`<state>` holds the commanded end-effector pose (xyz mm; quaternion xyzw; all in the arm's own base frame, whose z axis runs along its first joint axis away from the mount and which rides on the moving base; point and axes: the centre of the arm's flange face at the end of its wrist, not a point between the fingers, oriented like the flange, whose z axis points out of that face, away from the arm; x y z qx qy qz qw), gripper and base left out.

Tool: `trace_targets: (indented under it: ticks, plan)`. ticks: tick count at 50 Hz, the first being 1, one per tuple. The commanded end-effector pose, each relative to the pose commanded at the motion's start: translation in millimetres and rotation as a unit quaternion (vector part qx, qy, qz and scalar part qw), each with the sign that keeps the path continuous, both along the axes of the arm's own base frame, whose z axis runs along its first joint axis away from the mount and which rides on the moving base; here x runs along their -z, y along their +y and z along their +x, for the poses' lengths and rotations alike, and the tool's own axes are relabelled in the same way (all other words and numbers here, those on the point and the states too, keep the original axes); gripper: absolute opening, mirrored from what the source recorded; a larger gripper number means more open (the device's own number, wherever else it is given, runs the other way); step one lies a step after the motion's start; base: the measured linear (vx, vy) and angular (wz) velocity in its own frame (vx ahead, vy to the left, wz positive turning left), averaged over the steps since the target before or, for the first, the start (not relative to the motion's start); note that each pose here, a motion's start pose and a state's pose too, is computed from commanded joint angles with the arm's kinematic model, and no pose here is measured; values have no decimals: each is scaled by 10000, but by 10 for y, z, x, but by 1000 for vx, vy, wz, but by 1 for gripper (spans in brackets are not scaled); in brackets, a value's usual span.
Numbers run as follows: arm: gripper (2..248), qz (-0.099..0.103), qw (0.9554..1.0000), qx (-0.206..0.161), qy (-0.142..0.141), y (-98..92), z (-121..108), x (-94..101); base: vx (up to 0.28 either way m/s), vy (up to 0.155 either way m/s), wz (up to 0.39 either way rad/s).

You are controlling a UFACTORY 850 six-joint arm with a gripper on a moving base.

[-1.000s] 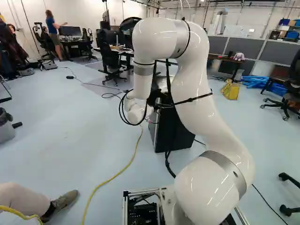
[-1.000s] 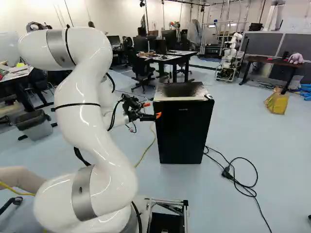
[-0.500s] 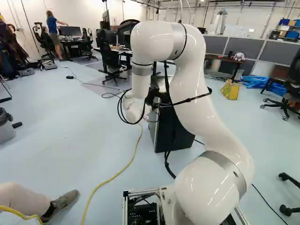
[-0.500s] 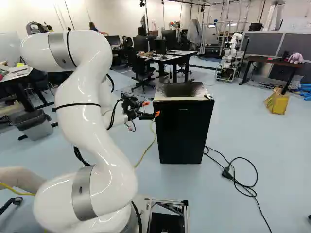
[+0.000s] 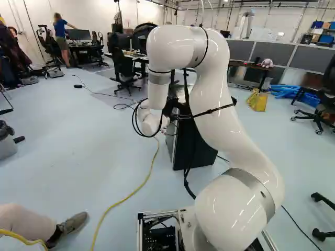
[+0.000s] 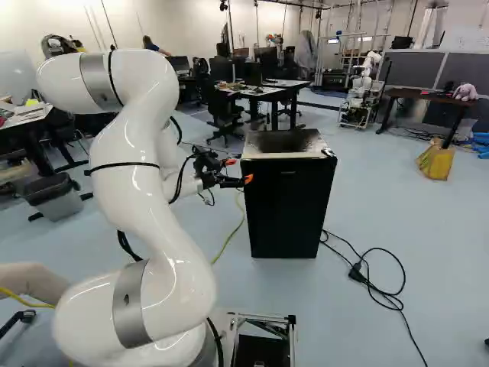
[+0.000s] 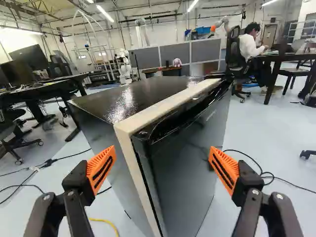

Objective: Grab a drink from the fridge

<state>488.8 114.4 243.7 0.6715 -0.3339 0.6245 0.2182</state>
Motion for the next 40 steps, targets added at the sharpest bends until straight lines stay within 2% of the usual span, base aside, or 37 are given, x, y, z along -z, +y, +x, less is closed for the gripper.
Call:
trace_targets:
  ticks: [40]
  plan:
    - [247, 2, 10000, 77, -6, -72, 26, 1, 0, 0, 0]
